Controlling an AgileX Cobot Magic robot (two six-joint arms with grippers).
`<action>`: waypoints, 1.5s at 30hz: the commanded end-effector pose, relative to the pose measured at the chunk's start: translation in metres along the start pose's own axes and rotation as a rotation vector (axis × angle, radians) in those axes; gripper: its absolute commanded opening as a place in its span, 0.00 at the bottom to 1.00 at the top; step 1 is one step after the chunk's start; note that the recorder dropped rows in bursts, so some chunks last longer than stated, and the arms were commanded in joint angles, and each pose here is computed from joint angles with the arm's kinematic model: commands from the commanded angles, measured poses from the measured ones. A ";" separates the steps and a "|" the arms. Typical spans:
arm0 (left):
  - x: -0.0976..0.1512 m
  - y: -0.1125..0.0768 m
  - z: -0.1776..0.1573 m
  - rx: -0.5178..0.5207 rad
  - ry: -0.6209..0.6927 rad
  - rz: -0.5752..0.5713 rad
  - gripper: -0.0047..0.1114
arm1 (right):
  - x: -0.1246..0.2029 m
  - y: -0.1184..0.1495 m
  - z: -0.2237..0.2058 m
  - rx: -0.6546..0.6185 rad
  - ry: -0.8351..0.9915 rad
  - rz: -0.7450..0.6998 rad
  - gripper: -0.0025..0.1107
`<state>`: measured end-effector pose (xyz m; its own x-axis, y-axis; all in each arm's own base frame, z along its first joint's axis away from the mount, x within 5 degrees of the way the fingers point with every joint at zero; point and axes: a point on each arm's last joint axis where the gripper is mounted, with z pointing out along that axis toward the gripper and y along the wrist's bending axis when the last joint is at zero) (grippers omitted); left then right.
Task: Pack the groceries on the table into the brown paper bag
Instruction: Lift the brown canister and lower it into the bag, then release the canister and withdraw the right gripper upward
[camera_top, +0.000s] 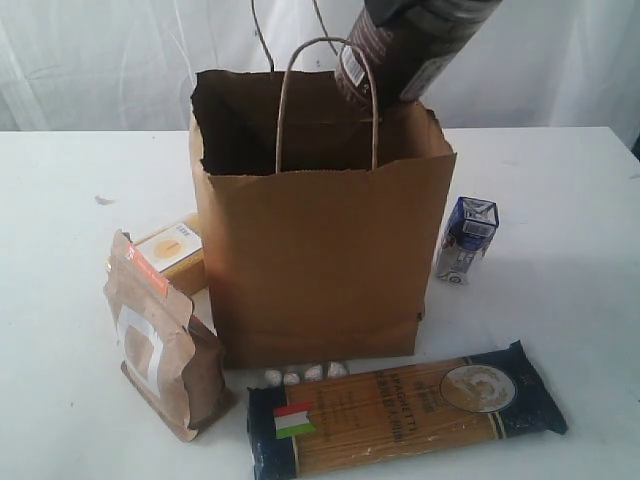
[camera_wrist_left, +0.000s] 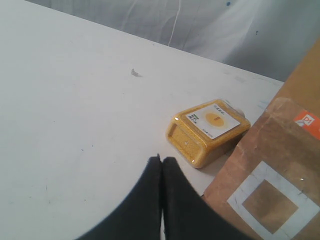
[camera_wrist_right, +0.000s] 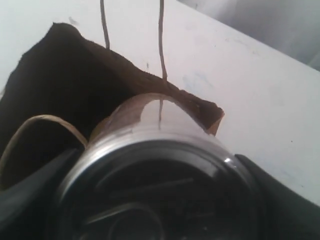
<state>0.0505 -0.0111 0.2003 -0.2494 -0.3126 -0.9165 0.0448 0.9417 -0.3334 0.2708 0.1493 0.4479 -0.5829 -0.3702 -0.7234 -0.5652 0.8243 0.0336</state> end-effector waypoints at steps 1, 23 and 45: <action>0.002 0.000 0.000 0.008 0.003 -0.007 0.05 | -0.005 -0.001 0.008 0.008 -0.016 -0.010 0.02; 0.002 0.000 0.000 0.008 0.003 -0.007 0.05 | 0.015 0.004 0.098 -0.034 0.293 -0.028 0.61; 0.002 0.000 0.000 0.008 0.003 -0.007 0.05 | -0.010 0.014 0.074 -0.070 0.160 -0.132 0.95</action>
<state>0.0505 -0.0111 0.2003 -0.2494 -0.3126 -0.9165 0.0448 0.9417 -0.3334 0.3153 0.1966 0.3979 -0.5980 -0.5371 -0.5949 -0.6699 0.7424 0.0032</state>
